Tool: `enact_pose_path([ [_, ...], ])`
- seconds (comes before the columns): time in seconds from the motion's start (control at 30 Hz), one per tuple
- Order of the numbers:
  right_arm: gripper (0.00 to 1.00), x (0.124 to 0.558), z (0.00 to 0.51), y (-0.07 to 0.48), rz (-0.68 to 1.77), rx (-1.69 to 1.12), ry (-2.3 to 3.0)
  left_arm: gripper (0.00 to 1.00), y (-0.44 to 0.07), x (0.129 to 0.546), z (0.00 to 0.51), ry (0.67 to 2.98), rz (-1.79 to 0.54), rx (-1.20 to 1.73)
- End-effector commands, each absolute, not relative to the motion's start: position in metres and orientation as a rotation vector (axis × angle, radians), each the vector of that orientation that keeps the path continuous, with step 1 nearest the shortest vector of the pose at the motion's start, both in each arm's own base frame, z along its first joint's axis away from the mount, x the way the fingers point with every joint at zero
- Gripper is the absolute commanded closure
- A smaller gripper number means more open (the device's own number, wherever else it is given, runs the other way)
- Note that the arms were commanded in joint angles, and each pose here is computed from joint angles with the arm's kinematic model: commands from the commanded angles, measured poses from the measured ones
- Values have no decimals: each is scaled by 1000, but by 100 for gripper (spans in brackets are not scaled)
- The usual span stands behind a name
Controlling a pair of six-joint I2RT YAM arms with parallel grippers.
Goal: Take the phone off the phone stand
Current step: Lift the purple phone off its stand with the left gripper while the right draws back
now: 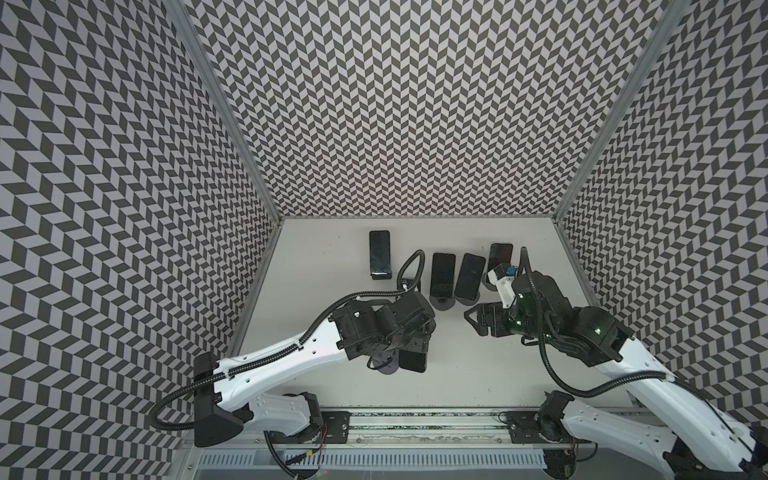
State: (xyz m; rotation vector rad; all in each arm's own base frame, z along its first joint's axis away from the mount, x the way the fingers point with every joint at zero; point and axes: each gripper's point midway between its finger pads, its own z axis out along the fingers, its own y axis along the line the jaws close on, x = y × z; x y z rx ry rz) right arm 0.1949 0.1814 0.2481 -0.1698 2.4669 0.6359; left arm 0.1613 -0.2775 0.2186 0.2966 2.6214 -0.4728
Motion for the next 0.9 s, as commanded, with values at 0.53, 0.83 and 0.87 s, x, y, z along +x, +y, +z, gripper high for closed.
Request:
enact_pose_path([
  [0.53, 9, 155, 260, 107, 457, -14, 2468, 40, -378, 163, 185, 2735, -555, 214],
  [0.83, 7, 139, 254, 93, 420, -106, 2466, 40, -405, 155, 151, 2817, -498, 197],
  [0.87, 8, 137, 254, 92, 427, -116, 2461, 40, -408, 153, 148, 2825, -501, 193],
])
